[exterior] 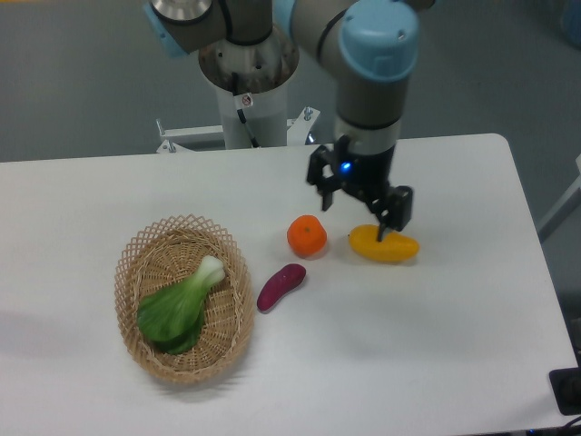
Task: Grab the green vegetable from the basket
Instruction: 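Move the gripper from above the yellow mango toward the wicker basket, then lower the gripper onto the green bok choy and close on it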
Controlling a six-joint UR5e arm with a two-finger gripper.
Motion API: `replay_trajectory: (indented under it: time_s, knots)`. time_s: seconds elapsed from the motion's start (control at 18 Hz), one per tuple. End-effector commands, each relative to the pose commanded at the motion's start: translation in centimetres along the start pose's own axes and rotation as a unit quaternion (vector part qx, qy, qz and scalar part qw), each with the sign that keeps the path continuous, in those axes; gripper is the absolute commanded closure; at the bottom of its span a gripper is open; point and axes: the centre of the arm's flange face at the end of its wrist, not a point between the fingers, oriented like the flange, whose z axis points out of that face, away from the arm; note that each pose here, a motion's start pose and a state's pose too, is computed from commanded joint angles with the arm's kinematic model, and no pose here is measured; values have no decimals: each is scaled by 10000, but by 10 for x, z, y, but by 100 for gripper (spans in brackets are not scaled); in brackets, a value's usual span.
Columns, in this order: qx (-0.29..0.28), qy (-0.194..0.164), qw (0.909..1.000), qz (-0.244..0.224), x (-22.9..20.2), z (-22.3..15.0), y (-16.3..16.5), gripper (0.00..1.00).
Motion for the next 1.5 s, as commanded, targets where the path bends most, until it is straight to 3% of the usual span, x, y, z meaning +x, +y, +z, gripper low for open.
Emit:
replay_trajectory:
  time_s: [0.22, 0.44, 0.61, 0.78, 1.06, 1.5]
  knots:
    - [140, -36, 9994, -314, 61, 47, -38, 0]
    - [-94, 44, 9997, -212, 118, 105, -59, 0]
    - [-292, 53, 9996, 28, 147, 128, -71, 0]
    - [-498, 216, 9984, 161, 158, 157, -72, 0]
    - [-832, 156, 9943, 644, 181, 184, -64, 0]
    - [-854, 75, 9942, 650, 185, 202, -61, 0]
